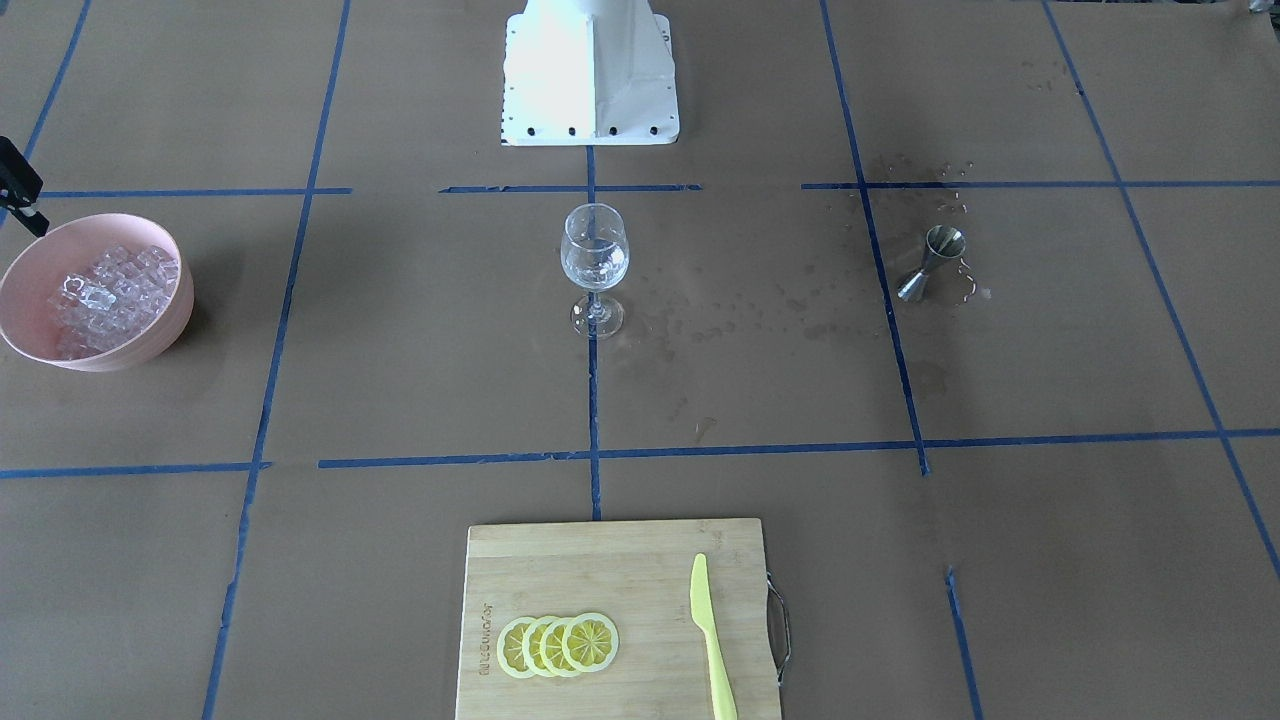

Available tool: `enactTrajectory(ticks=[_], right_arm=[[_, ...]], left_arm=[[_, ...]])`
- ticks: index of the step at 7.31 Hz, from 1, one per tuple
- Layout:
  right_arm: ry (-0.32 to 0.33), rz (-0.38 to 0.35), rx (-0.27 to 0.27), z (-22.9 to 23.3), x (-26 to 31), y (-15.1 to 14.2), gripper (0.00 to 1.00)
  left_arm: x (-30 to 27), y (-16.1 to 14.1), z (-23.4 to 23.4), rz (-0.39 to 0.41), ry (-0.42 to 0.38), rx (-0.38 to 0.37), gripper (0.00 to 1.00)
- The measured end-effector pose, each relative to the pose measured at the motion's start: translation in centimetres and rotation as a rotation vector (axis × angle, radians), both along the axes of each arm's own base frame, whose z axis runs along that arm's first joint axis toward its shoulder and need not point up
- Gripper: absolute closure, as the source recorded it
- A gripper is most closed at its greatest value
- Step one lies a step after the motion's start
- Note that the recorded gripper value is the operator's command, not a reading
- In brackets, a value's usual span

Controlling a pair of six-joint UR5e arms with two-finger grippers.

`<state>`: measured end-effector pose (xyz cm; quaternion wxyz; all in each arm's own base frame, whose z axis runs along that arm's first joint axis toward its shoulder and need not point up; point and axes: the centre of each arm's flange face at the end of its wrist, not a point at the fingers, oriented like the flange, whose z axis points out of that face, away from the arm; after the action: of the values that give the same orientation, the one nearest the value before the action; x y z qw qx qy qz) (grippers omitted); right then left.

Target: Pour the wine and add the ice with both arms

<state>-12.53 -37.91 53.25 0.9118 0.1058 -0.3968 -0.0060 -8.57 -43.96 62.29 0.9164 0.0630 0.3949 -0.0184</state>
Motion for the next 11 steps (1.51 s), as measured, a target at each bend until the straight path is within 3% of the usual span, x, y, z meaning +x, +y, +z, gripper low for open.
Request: enactTrajectory(ticks=[2,7,8,9,10,11], right_arm=[[0.017,0.038,-0.008,0.5,-3.1,0.4,0.38],[0.070,0.075,-0.001,1.4,-6.7,0.0,0.42],[0.082,0.074,0.004,1.7,-7.0,0.0,0.55],[0.094,0.072,0.010,1.9,-7.4,0.1,0.81],[0.103,0.069,0.017,2.1,-7.7,0.2,1.00],[0.107,0.067,0.022,2.1,-7.8,0.3,1.00]], left_arm=[[0.0,0.0,0.0,0.000,-0.001,0.007,0.00],[0.0,0.0,0.1,0.001,-0.002,0.008,0.00],[0.0,0.0,0.1,0.001,-0.003,0.008,0.00],[0.0,0.0,0.1,0.001,-0.003,0.009,0.00],[0.0,-0.1,0.0,0.001,-0.003,0.010,0.00],[0.0,-0.1,0.0,0.001,-0.003,0.012,0.00]])
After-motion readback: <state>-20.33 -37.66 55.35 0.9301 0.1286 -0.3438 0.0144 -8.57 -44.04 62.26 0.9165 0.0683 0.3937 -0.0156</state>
